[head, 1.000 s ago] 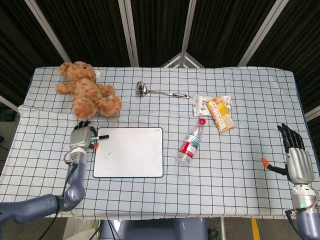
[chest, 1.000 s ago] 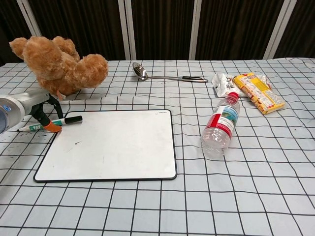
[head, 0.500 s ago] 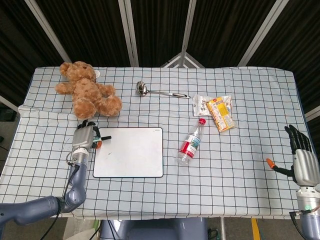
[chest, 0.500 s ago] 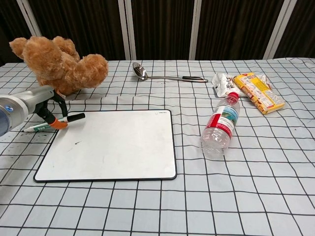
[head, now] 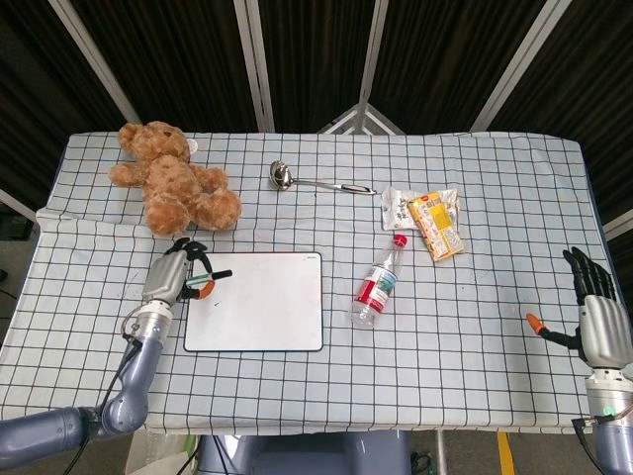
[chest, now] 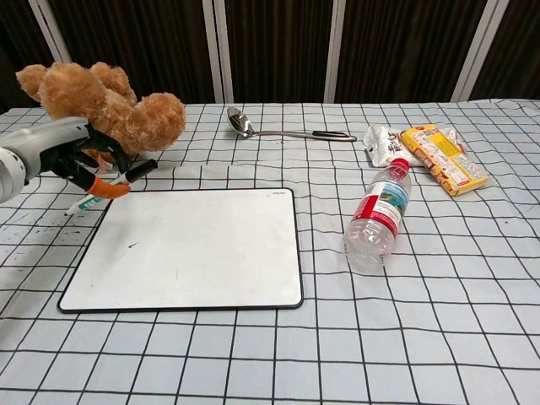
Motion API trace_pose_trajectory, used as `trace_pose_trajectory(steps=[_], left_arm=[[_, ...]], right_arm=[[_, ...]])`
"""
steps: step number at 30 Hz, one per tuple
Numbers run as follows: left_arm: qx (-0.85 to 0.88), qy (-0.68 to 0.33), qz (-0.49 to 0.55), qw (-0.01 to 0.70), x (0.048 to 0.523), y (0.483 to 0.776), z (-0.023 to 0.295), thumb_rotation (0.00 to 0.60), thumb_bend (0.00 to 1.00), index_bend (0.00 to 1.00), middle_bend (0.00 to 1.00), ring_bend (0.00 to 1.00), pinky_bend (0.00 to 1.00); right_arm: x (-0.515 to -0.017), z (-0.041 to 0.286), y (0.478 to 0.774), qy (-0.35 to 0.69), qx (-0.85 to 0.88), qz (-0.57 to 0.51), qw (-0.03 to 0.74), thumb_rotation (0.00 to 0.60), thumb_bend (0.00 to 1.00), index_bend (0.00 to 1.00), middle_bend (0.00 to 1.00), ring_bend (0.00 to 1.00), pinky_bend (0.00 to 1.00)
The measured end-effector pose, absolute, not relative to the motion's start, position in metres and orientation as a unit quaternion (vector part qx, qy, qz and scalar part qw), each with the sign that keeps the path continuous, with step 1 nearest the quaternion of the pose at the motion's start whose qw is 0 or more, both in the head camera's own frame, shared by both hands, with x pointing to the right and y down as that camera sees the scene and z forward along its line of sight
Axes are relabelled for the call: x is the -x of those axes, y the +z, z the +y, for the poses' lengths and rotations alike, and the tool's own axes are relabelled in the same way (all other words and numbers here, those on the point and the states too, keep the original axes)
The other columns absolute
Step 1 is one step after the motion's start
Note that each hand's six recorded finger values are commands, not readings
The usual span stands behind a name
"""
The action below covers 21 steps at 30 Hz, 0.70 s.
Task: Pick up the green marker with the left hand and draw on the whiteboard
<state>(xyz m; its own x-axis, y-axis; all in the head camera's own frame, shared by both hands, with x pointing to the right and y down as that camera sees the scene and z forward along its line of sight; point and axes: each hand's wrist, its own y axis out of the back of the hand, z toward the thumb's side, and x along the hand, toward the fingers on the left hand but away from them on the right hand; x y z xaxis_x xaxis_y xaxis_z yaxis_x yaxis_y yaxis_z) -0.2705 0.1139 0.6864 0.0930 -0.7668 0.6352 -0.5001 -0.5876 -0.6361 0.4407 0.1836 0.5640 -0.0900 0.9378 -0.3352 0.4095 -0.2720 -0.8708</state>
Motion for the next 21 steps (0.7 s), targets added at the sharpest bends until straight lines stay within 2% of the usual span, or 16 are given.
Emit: trace_pose_trajectory(steps=[11, 16, 21], left_arm=[[0.797, -0.364, 0.482, 0.012, 0.233, 0.666, 0.115, 0.6, 0.52, 0.76, 0.27, 0.12, 0.22], [0.812, -0.302, 0.498, -0.033, 0.215, 0.671, 0.114, 0.6, 0.47, 0.76, 0.27, 0.12, 0.22], [0.821, -0.276, 0.497, -0.047, 0.198, 0.684, 0.118, 0.6, 0.46, 0.76, 0.27, 0.12, 0.22]], right_arm=[[-0.439, 0.182, 0.565, 0.501, 0.623, -0.541, 0.261, 0.6, 0.21, 0.0, 0.0, 0.0, 0.0], [-0.44, 0.181, 0.566, 0.5, 0.625, -0.541, 0.259, 0.6, 0.21, 0.0, 0.0, 0.0, 0.0], [-0.439, 0.181, 0.566, 0.5, 0.625, -0.541, 0.259, 0.6, 0.21, 0.0, 0.0, 0.0, 0.0]])
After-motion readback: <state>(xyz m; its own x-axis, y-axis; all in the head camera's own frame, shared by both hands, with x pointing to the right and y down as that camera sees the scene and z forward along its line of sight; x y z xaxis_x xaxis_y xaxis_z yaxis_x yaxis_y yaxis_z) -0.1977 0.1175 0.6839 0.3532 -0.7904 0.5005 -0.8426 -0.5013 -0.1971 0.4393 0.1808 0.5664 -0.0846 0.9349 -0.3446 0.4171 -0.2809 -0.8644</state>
